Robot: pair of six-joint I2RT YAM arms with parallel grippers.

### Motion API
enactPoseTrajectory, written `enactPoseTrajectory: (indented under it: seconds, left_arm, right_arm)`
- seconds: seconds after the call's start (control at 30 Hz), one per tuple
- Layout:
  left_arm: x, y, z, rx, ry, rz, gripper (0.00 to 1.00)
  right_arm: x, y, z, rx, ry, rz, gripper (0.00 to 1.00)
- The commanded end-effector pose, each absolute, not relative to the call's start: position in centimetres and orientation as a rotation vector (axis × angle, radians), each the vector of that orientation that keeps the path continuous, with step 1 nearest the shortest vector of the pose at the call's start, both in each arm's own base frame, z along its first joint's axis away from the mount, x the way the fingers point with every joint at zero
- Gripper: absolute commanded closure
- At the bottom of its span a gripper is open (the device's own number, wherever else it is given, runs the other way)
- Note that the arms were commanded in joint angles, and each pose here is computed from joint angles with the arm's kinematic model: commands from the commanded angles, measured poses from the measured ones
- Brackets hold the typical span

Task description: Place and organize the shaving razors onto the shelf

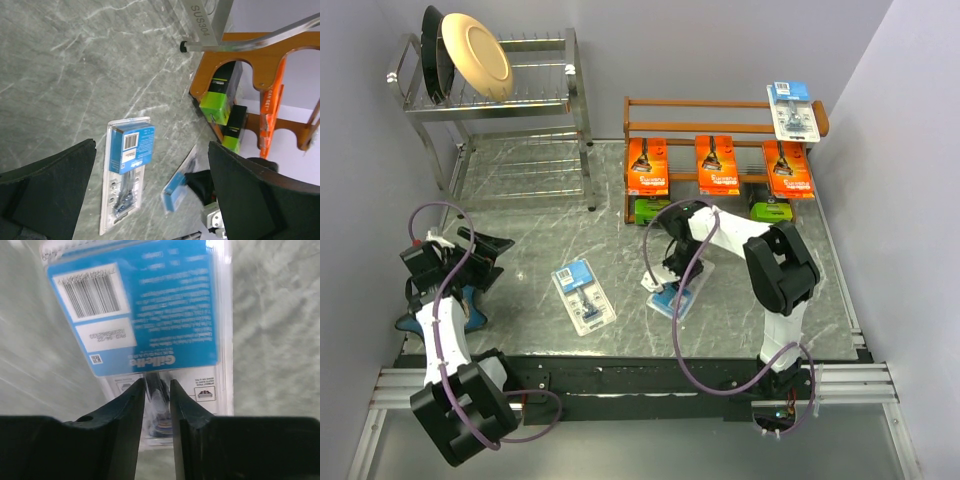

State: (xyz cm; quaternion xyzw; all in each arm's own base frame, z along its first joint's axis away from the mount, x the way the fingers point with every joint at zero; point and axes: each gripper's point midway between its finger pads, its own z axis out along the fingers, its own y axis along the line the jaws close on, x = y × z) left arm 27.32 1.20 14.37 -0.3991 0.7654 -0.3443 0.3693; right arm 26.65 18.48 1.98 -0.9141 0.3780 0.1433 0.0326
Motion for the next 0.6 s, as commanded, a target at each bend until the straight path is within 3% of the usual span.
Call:
enactPoseTrajectory:
  seconds: [0.0,0.1,0.33,0.5,0.57]
  left_arm:
    - [27.9,0.8,15.5,-1.002,1.928,-0.955,0.01]
    - [28.1,0.3,15.5,-1.004,1.933,-0.981,0.01]
    - [28.5,-0.4,15.6,-0.997,1.943,-1.019,0.01]
    - [29.0,-1.1,15.9,-0.97,1.965,-1.047,0.01]
    - [29.2,-1.4,16.1,-0.958,1.966,-1.054,0.01]
  right_arm:
    - [20.6,19.3,3.6,-2.503,1.812,0.814,0.69]
    - [19.3,20.7,4.3,-2.21,2.114,0.914,0.75]
    - [21.6,23.2,5.8,-1.655,2.256,0.73,0.83]
    - [22.4,25.6,16.0,-1.42,2.139,0.809,0.87]
    - [22.4,26.7,22.7,-1.381,2.003,0.862,0.87]
